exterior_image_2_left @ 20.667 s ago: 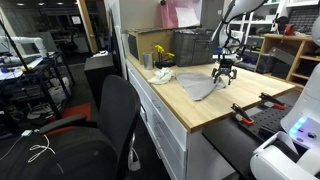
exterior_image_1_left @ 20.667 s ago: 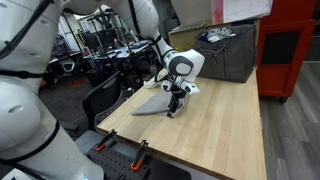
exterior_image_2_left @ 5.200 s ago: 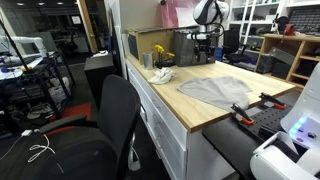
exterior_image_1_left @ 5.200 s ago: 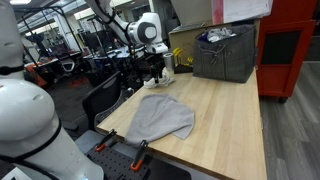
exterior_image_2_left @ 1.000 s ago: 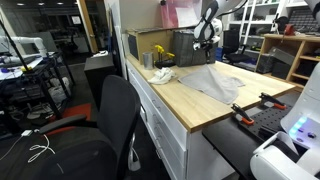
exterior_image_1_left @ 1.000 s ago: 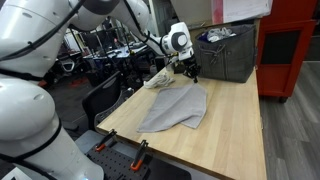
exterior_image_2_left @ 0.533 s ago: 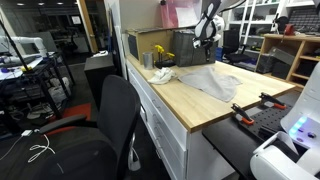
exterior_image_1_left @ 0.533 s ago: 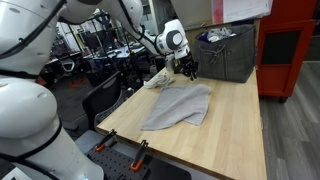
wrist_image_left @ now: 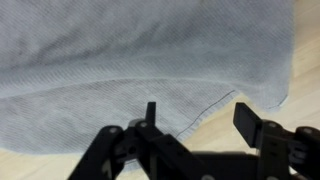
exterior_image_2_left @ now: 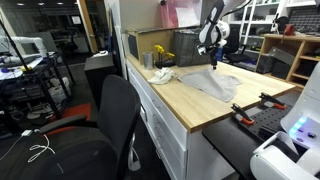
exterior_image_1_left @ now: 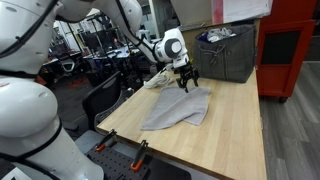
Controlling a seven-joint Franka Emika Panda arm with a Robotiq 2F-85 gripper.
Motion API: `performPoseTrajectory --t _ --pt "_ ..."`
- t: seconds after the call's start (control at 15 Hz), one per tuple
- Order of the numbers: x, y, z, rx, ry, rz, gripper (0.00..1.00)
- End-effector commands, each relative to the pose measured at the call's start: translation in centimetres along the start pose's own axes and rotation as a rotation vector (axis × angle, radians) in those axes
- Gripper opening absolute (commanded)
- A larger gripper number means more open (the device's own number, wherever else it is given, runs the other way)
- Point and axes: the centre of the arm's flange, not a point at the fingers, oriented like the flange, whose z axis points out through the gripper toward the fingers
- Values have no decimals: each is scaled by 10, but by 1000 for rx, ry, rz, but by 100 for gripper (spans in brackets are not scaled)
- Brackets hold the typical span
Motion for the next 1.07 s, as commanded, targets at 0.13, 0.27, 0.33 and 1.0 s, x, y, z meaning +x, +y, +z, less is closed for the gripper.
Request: performPoseTrajectory --t 0.13,0.27,0.33,1.0 --pt "26 49 -3 -100 -113 -67 41" --pt "27 59 5 -147 -126 -72 25" --pt "31 65 9 -164 -108 -36 68" --pt "53 119 21 -324 -136 170 100"
